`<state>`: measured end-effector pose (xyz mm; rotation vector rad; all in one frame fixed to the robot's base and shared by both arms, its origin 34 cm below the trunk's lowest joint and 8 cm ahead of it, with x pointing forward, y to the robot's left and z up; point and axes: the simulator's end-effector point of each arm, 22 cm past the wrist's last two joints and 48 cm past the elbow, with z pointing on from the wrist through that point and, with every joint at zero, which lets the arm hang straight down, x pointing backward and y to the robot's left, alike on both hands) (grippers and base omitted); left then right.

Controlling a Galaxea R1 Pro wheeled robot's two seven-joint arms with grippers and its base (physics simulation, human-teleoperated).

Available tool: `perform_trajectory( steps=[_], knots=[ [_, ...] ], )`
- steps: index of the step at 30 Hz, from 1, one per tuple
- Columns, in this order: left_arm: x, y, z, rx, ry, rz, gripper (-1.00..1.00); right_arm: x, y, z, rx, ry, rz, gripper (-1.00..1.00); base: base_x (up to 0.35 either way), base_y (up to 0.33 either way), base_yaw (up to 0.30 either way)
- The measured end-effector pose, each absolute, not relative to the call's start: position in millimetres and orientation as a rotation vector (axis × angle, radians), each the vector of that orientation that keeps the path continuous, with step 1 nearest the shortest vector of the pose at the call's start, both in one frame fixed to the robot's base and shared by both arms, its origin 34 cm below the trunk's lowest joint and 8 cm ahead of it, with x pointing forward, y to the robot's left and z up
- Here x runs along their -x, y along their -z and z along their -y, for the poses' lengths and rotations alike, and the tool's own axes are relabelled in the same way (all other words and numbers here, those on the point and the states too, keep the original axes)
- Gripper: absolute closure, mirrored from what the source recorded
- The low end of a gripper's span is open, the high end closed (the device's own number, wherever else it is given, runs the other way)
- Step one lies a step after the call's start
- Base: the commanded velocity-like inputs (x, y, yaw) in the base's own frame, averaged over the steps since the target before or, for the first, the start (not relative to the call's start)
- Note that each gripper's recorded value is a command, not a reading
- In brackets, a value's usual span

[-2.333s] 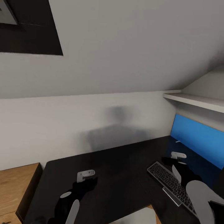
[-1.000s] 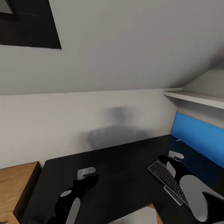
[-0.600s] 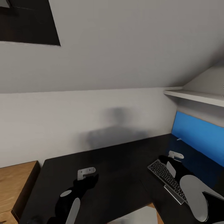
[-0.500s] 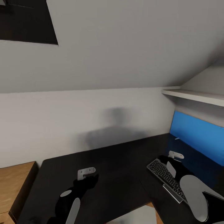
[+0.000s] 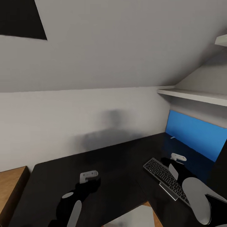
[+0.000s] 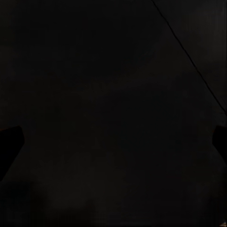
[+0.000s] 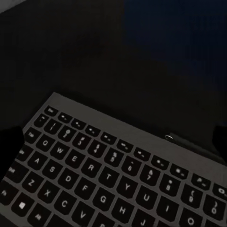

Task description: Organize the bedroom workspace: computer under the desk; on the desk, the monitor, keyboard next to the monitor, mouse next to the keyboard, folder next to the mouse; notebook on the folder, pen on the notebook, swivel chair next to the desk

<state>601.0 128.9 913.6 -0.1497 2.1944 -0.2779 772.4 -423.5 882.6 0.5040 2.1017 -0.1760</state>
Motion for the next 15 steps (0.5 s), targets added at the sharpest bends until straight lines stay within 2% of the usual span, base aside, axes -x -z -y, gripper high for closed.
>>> perform_trajectory(
  steps=[15],
  knots=[
    [-599.1, -912.0, -129.4, 0.148, 0.279, -2.209, -1.00, -772.7, -881.9, 421.0, -0.503, 0.170, -2.103, -1.00, 0.000, 0.000, -0.001]
  ],
)
